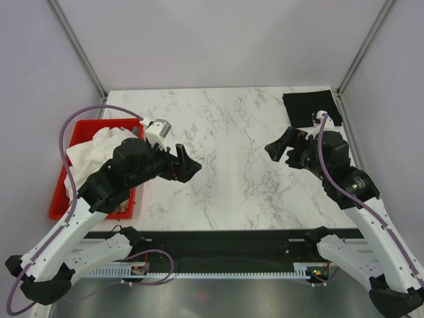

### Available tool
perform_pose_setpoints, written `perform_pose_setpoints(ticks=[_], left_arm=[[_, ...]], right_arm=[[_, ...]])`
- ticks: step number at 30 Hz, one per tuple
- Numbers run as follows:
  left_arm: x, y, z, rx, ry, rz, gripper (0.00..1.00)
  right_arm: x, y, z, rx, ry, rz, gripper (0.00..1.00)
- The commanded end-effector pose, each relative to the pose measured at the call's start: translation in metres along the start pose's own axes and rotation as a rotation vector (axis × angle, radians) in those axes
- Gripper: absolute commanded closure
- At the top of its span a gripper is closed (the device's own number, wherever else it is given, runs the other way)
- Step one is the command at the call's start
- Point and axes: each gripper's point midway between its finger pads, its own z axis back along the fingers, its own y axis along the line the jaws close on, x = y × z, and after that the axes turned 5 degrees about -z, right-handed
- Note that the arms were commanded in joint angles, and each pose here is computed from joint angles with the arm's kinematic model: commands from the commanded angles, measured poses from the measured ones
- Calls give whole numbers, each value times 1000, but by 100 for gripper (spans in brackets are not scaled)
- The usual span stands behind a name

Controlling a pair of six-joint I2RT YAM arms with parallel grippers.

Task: Fold and stack the t-shirts
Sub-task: Grab the tshirt from the pile

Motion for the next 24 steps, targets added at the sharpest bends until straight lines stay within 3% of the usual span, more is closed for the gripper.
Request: perform_pose_setpoints(ticks=[1, 6, 15, 21, 24], left_arm=[[14, 16, 6, 102, -58, 13, 0], [23, 58, 9, 344, -14, 6, 0], [38, 231, 65, 1097, -54, 278, 2], [19, 315, 103, 1352, 12, 444, 5], [-2, 332, 95, 1381, 42, 529, 6]], right_arm=[[9, 4, 7, 12, -34, 4, 2], [1, -1, 5, 11, -24, 11, 2], [-8, 21, 0, 147, 23, 46, 2], [-3, 29, 9, 216, -26, 61, 2], [-5, 28, 12, 227, -34, 77, 2]])
